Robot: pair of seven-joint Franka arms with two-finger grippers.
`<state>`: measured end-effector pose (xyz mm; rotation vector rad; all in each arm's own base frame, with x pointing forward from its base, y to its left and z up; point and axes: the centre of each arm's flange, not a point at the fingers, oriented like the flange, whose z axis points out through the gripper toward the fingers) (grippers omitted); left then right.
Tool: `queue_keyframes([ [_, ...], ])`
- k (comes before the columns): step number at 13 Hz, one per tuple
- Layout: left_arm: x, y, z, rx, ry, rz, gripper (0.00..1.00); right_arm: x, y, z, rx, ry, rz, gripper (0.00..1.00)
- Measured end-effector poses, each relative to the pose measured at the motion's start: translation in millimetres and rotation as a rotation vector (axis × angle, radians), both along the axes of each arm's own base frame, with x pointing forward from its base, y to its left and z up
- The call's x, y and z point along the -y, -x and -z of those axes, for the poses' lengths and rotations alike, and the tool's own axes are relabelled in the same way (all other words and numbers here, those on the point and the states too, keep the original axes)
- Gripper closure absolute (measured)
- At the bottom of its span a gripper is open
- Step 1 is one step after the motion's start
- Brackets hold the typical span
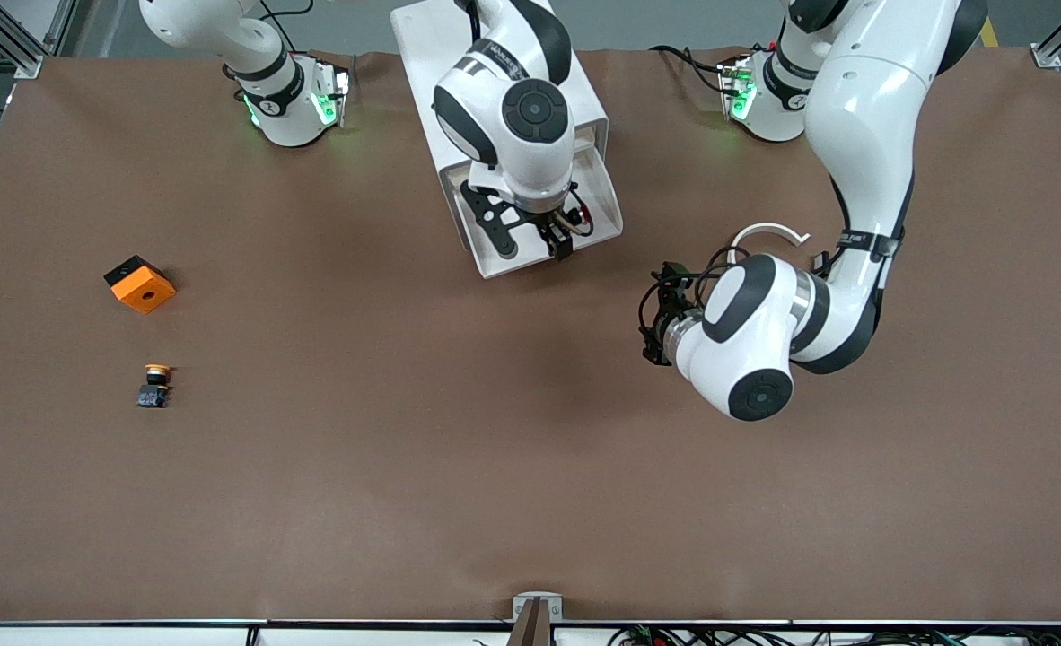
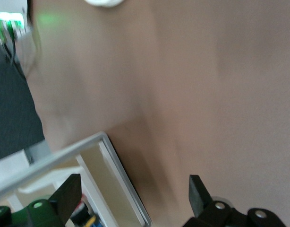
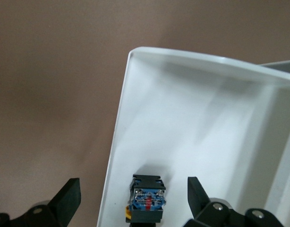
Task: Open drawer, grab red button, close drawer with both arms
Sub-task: 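Grasp the red button with the right gripper while the left gripper withdraws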
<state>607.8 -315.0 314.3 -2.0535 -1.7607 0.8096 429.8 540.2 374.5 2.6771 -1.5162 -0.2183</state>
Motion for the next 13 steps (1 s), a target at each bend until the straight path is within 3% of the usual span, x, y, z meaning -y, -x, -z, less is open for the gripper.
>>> queue_keyframes([
  [2, -1, 2, -6, 0.039, -0.034, 0.066, 0.00, -3, -1, 6, -0.009, -0.013, 0.010, 0.00],
  [4, -5, 0, -13, 0.098, -0.024, 0.231, 0.00, -5, -2, 10, -0.012, -0.021, 0.016, 0.00],
  [10, -13, 13, -96, 0.227, 0.170, 0.613, 0.00, -10, 0, 25, -0.045, -0.033, 0.034, 0.00],
  [11, -15, 14, -107, 0.268, 0.183, 0.677, 0.00, -11, 0, 28, -0.050, -0.031, 0.035, 0.00],
  [13, -7, 20, -124, 0.419, 0.220, 0.788, 0.00, -13, 3, 33, -0.057, -0.029, 0.032, 0.00],
])
